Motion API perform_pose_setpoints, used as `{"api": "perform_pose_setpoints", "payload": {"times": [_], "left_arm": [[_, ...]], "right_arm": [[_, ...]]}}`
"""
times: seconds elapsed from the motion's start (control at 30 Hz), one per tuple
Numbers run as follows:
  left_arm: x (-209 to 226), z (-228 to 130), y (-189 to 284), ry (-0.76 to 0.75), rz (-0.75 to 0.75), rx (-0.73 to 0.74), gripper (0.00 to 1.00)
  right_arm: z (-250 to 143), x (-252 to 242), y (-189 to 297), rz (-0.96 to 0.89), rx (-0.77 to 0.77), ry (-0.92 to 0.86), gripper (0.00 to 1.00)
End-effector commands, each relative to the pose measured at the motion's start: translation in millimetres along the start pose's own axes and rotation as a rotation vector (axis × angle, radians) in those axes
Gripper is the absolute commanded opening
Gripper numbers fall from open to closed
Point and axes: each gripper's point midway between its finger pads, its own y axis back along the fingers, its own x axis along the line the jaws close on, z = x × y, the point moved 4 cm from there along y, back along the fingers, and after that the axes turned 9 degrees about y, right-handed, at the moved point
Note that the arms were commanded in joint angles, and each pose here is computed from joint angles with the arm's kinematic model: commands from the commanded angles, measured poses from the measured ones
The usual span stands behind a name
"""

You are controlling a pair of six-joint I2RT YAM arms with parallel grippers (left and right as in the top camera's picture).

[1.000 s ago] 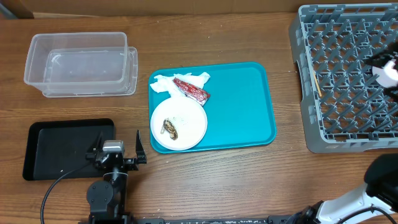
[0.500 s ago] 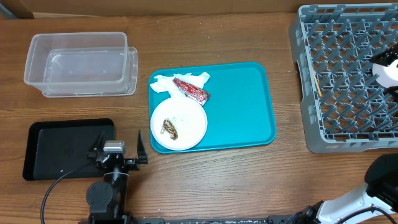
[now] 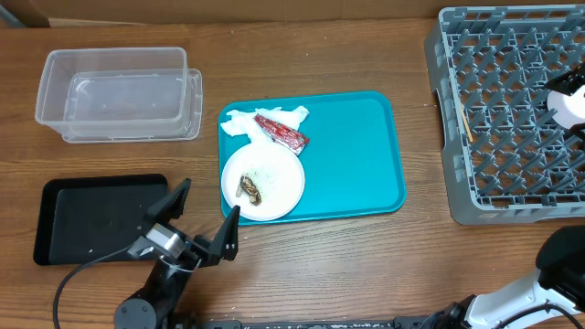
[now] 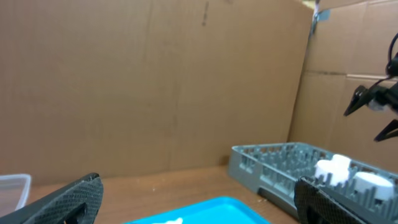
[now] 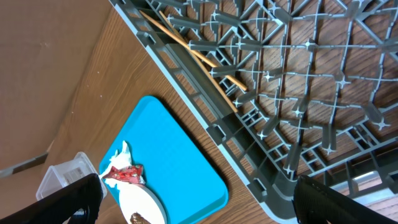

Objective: Sort waste into correct bins and load items into the dishwasher
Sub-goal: 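Reach the left gripper over the red wrapper on the teal tray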

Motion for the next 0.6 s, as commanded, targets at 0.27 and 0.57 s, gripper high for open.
{"api": "perform_pose_setpoints", "payload": {"times": [0.27,0.57], "left_arm": [[-14,97,-80,-0.015,0.106,0.525,1.0],[-3,85,-184,0.42,0.021,0.876,1.0]], "right_arm": [[1,4,2,0.009,-0.012,0.007,1.0],[1,4,2,0.009,-0.012,0.007,1.0]]}}
